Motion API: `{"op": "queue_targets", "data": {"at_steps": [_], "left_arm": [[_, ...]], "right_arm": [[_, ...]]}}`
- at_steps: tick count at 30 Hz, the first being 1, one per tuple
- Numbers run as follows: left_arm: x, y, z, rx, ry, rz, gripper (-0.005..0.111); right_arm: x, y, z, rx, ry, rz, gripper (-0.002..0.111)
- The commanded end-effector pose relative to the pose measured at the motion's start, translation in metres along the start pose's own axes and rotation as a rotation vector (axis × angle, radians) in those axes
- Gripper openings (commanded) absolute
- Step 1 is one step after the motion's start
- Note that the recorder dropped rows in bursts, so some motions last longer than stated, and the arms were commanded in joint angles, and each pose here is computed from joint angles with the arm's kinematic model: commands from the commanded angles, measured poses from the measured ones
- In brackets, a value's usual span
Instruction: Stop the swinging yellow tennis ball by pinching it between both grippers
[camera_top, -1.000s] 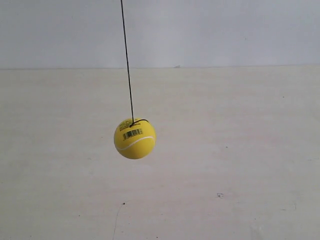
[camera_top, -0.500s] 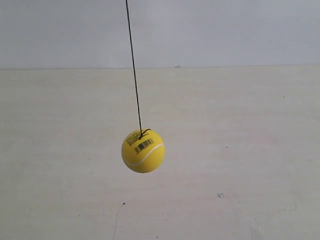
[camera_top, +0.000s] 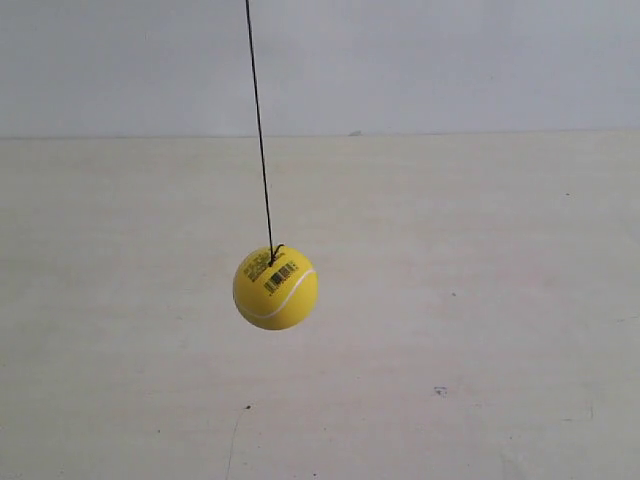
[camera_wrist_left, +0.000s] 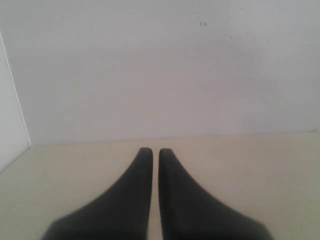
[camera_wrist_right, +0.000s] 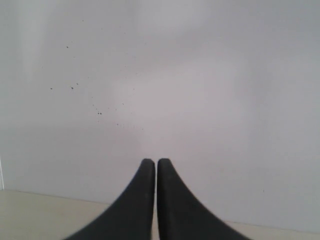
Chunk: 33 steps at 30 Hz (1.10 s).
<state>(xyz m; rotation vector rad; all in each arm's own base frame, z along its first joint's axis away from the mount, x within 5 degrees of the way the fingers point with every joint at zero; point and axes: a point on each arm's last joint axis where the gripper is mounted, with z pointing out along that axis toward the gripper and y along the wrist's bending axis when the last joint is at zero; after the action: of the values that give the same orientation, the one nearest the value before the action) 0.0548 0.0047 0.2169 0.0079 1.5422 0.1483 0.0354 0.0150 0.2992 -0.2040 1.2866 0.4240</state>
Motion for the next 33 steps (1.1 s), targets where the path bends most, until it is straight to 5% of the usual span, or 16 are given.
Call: {"op": "queue_targets", "data": {"at_steps": [1, 7, 33], "left_arm": [[0.015, 0.0, 0.001, -0.019, 0.063, 0.018, 0.005], [0.031, 0.0, -0.002, -0.006, 0.243, 0.075, 0.005], [0.03, 0.0, -0.001, -0.011, 0.231, 0.034, 0.005]], "right_arm": [[0.0, 0.0, -0.001, 0.0, -0.003, 0.004, 0.0], [0.0, 0.0, -0.001, 0.0, -0.003, 0.004, 0.0], [0.0, 0.0, -0.001, 0.0, -0.003, 0.004, 0.0]]}}
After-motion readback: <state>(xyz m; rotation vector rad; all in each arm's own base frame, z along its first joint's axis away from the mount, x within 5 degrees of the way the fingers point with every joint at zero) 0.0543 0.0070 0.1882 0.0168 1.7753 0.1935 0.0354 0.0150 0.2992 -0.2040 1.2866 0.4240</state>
